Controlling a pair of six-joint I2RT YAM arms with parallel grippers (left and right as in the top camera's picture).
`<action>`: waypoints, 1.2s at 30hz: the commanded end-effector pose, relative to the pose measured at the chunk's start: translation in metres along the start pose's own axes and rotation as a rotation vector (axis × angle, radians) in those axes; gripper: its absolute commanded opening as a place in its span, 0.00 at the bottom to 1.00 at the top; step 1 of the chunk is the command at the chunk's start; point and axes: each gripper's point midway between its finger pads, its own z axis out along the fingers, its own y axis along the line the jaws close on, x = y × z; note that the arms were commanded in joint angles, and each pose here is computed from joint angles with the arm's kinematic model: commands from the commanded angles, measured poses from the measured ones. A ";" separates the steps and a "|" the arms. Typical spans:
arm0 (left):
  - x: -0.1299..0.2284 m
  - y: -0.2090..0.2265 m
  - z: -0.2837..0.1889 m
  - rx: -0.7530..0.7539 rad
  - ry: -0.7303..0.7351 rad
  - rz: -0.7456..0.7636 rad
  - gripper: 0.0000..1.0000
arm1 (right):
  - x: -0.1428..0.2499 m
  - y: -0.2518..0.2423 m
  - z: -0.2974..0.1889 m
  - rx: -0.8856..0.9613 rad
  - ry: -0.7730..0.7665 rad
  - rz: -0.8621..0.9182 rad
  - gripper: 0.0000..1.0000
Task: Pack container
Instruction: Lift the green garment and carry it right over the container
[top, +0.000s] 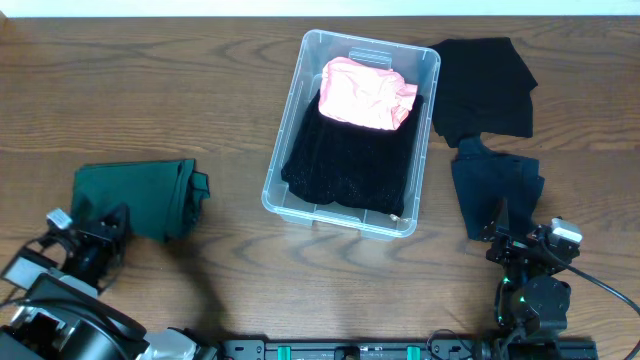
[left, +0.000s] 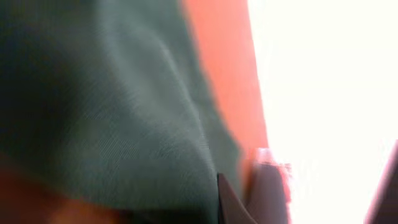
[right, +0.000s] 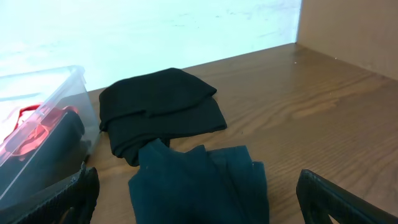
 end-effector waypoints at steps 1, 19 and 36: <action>-0.008 -0.061 -0.008 0.224 0.079 0.025 0.06 | 0.001 -0.001 0.000 0.004 0.000 0.011 0.99; 0.062 -0.325 -0.036 0.663 0.297 0.459 0.06 | 0.001 -0.001 0.000 0.004 0.000 0.010 0.99; 0.227 -0.370 -0.027 0.889 0.756 0.509 0.06 | 0.001 -0.001 0.000 0.004 0.000 0.010 0.99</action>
